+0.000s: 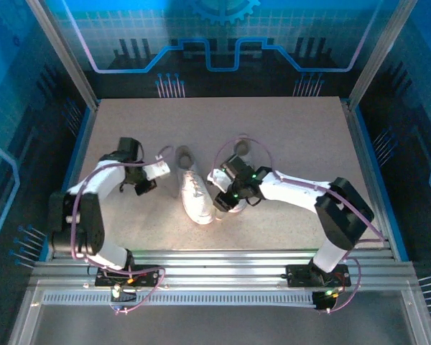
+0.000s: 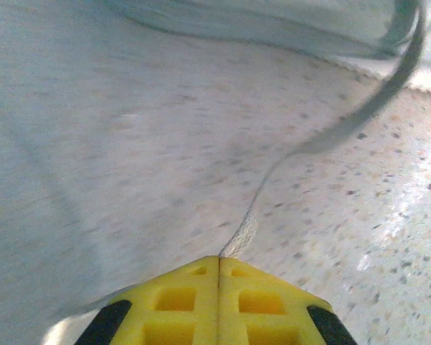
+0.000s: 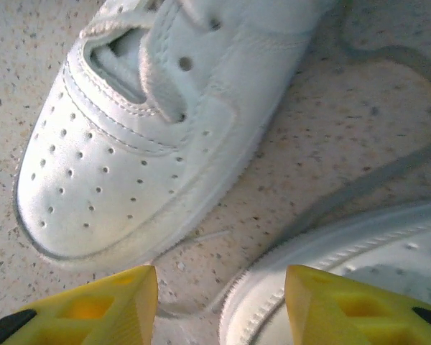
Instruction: Tie the shoes
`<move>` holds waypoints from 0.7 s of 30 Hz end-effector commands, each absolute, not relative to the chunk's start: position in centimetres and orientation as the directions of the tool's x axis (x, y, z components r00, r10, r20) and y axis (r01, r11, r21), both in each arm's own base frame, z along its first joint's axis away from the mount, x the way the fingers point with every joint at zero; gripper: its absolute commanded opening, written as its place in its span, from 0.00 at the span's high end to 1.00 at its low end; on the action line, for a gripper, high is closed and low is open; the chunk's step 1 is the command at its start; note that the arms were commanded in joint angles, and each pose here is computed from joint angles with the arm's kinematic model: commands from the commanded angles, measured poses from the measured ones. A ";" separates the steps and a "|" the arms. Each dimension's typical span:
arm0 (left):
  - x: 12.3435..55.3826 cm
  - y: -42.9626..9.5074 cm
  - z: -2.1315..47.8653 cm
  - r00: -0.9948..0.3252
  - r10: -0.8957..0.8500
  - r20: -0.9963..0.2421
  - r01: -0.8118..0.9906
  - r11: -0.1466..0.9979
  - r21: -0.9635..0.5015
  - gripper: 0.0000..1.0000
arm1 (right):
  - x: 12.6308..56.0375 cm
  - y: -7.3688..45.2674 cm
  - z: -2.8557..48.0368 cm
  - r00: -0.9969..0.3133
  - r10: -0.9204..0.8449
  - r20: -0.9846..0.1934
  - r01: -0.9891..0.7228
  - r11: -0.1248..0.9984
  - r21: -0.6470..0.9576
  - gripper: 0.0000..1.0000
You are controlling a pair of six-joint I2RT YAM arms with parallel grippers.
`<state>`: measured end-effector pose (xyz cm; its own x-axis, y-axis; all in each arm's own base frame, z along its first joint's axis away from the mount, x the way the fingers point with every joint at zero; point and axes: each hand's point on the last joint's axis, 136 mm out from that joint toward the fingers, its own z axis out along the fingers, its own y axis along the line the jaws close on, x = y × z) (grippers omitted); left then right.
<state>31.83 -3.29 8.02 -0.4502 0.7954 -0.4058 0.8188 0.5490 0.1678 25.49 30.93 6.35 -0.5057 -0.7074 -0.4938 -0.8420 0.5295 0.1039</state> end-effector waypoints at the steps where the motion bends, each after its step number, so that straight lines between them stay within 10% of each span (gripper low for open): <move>1: 31.5 -4.5 12.3 -0.415 0.731 -0.541 0.786 0.588 0.191 1.00 | 23.7 32.4 4.0 -0.518 -0.726 -0.453 -0.844 0.519 0.133 0.51; 12: 30.1 -3.8 18.1 -0.440 0.608 -0.660 0.651 0.723 0.232 1.00 | 20.7 39.6 4.9 -0.493 -0.651 -0.577 -0.869 0.401 0.290 0.54; 21: 29.5 -5.6 22.7 -0.435 0.480 -0.762 0.649 0.753 0.105 1.00 | 26.4 39.5 14.4 -0.307 -0.612 -0.729 -0.907 0.419 0.030 0.52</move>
